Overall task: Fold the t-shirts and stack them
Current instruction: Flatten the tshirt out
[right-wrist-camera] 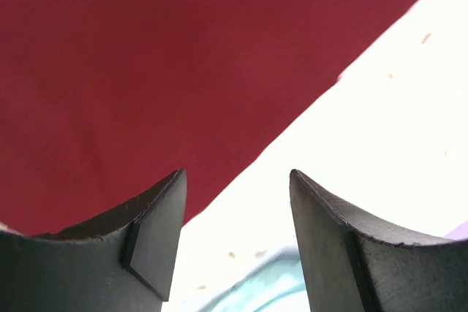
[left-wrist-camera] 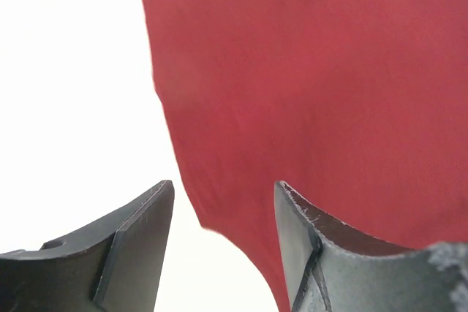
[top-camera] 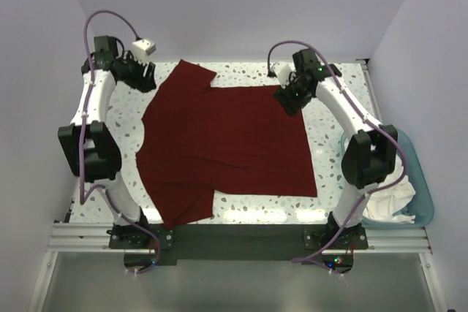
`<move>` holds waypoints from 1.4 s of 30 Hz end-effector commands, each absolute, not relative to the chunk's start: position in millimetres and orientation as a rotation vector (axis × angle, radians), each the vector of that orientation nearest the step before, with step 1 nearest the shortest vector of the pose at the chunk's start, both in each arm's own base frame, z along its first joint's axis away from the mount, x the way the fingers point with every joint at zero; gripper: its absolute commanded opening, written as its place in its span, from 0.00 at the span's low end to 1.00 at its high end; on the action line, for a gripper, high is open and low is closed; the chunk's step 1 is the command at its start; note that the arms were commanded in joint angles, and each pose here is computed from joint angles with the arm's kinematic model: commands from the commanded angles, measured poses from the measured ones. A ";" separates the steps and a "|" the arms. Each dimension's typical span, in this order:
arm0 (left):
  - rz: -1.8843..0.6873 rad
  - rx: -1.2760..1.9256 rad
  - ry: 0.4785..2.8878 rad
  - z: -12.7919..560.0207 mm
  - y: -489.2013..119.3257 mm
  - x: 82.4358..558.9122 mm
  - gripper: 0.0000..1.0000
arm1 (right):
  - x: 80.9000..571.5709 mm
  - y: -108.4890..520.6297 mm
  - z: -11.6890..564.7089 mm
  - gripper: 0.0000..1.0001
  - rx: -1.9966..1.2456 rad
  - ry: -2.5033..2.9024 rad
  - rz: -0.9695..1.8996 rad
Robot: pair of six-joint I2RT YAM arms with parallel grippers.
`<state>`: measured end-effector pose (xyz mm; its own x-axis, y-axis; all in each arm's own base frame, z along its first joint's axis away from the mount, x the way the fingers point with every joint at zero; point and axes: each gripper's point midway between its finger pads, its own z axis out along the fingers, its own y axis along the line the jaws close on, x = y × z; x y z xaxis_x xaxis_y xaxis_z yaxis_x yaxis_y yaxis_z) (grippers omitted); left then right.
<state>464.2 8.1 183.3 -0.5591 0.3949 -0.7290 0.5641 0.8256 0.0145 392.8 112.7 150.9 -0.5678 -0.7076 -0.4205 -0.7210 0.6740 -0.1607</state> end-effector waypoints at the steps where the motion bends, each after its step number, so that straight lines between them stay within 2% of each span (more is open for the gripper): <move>1: -0.368 0.543 2.152 191.0 4.1 528.4 0.62 | 466.4 109.5 153.7 0.62 -0.952 2.362 -0.007; 3: -0.391 0.443 2.139 179.2 5.4 559.0 0.62 | 499.6 98.2 136.9 0.64 -0.839 2.380 -0.011; 5: -0.368 0.386 2.093 186.1 7.1 583.7 0.62 | 536.8 97.7 150.0 0.64 -0.762 2.304 -0.001; 6: -0.353 0.381 2.056 181.0 6.8 600.1 0.62 | 550.5 91.2 124.4 0.63 -0.715 2.349 0.010; 7: -0.337 0.368 2.030 183.5 7.0 609.6 0.62 | 571.8 90.2 142.8 0.63 -0.669 2.289 0.005; 13: -0.335 0.285 1.937 167.9 1.7 649.8 0.65 | 629.4 71.4 109.3 0.58 -0.494 2.253 -0.009; 17: -0.364 0.263 1.924 151.7 -3.9 663.2 0.65 | 639.5 70.1 89.8 0.49 -0.408 2.259 0.025; 32: -0.388 0.163 1.943 103.3 -15.6 695.1 0.68 | 634.8 80.2 35.9 0.49 -0.342 2.353 0.133; 38: -0.366 0.141 1.944 92.9 -20.7 702.0 0.70 | 614.9 83.1 15.2 0.32 -0.346 2.437 0.176; 40: -0.358 0.134 1.950 86.4 -21.6 705.3 0.71 | 609.4 83.8 11.0 0.21 -0.354 2.454 0.186; 41: -0.348 0.125 1.953 83.3 -19.8 706.5 0.71 | 608.7 83.4 12.0 0.11 -0.351 2.454 0.190; 42: -0.351 0.124 1.962 76.3 -21.7 706.8 0.71 | 608.0 84.6 11.9 0.07 -0.360 2.454 0.193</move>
<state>688.1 -26.4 60.4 -0.4801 -0.0540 -0.8756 0.2685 0.9412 -0.2052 622.0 82.8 27.7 -0.7162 -0.2135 -0.6645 -0.3006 0.9536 0.0177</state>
